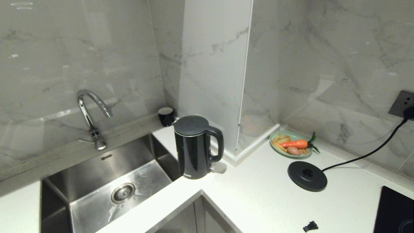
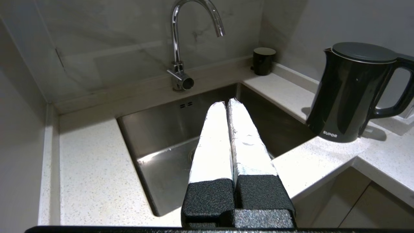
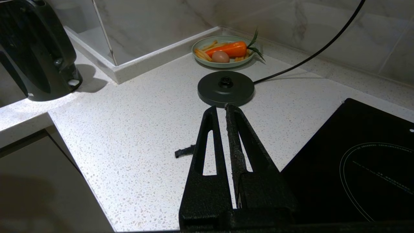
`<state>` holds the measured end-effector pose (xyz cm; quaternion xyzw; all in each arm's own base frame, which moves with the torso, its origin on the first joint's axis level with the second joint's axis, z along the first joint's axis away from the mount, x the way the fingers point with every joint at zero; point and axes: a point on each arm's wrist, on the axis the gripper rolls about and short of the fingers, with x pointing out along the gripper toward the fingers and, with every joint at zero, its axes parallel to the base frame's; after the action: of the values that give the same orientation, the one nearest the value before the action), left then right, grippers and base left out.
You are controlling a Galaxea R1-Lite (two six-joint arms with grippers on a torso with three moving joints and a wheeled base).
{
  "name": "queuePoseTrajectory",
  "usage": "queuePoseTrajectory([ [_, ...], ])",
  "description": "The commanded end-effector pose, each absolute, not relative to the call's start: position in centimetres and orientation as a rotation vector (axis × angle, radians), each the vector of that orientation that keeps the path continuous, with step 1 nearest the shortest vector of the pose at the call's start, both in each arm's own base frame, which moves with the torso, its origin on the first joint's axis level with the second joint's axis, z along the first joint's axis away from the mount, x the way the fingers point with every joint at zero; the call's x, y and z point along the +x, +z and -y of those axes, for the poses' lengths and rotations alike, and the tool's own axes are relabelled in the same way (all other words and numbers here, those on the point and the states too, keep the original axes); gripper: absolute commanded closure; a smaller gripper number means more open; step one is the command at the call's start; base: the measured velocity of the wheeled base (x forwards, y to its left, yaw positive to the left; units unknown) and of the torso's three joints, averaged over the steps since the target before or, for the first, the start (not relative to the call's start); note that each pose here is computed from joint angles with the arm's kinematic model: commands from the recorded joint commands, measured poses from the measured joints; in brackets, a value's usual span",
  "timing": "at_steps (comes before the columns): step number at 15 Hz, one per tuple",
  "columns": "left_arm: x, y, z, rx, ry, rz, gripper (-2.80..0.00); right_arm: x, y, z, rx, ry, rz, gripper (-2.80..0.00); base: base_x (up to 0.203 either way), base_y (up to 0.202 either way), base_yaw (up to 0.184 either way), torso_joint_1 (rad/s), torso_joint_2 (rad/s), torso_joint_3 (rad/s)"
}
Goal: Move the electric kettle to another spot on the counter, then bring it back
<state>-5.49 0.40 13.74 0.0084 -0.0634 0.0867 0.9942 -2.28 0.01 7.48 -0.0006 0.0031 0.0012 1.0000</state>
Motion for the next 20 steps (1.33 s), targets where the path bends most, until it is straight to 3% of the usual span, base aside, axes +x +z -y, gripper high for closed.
queuePoseTrajectory([
  [1, -5.5, 13.8, -0.4, 0.017, 0.190, 0.123, 0.00, -2.3, 7.5, 0.0, -0.002, 0.005, -0.006, 0.00, 0.000, 0.000, 0.000, 0.000, 0.00, 0.000],
  [10, -3.2, 8.8, -0.4, 0.025, 0.174, -0.061, 0.00, -2.3, 7.5, 0.0, -0.002, 0.005, -0.006, 0.00, 0.000, 0.000, 0.000, 0.000, 0.00, 0.000],
  [15, -2.6, 7.5, 0.0, 0.081, -0.015, -0.076, 0.00, -2.3, 7.5, 0.0, -0.002, 0.003, -0.006, 0.00, 0.000, 0.000, 0.000, 0.000, 0.00, 0.000],
  [20, -2.6, 7.6, 0.0, 0.039, -0.021, -0.067, 0.00, -2.3, 7.5, 0.0, -0.002, 0.004, -0.006, 0.00, 0.000, 0.000, 0.000, 0.000, 0.00, 0.000],
])
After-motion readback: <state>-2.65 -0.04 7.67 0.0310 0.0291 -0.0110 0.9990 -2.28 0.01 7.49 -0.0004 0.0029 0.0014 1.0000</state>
